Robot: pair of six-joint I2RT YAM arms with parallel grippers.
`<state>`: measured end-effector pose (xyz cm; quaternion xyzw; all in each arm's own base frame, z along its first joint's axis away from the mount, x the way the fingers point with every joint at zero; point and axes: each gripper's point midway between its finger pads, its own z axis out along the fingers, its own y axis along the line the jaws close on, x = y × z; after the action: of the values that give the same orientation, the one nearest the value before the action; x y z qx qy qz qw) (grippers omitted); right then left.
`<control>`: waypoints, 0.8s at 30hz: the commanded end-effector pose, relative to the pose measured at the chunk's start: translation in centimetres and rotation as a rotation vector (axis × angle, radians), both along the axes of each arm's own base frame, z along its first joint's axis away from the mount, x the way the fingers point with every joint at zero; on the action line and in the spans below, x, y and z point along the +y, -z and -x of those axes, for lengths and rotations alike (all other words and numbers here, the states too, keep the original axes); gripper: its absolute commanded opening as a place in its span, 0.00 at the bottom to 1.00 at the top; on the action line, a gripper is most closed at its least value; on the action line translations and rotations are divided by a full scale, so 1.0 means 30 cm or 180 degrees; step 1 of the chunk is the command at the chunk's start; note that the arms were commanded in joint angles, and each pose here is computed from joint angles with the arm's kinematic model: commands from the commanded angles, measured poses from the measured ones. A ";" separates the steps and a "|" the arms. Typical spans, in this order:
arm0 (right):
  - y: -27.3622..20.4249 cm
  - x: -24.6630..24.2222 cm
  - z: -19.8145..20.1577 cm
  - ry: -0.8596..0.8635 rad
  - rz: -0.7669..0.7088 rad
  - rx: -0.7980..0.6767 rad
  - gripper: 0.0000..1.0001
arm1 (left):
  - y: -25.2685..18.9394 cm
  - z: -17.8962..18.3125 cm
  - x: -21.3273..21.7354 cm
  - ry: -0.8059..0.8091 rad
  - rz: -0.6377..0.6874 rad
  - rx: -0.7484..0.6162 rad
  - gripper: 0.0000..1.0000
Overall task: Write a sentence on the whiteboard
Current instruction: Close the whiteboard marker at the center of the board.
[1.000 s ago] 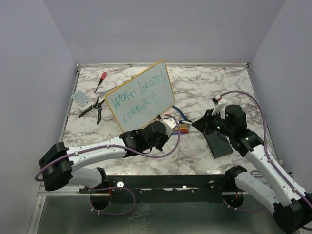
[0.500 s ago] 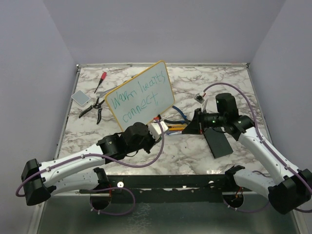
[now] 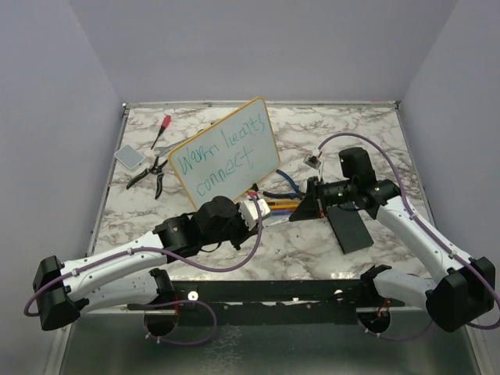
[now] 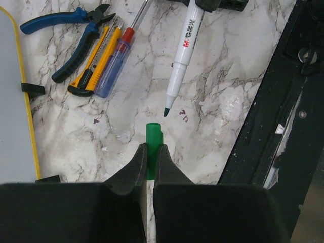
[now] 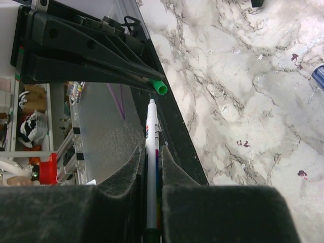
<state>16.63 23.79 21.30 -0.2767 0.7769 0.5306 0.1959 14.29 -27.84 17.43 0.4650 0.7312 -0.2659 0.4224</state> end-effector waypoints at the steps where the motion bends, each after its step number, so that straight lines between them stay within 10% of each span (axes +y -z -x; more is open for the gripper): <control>1: -0.010 0.000 0.016 -0.0113 -0.0048 0.0069 0.01 | 0.007 0.029 -0.009 0.0169 0.0034 0.0050 0.00; 24: 0.024 -0.004 0.032 -0.0163 -0.0029 0.0163 0.01 | -0.021 0.039 -0.014 0.0211 0.0147 0.0034 0.00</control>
<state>16.43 23.84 20.88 -0.2824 0.7745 0.5349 0.1850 13.49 -28.11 17.81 0.4730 0.7214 -0.2866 0.4169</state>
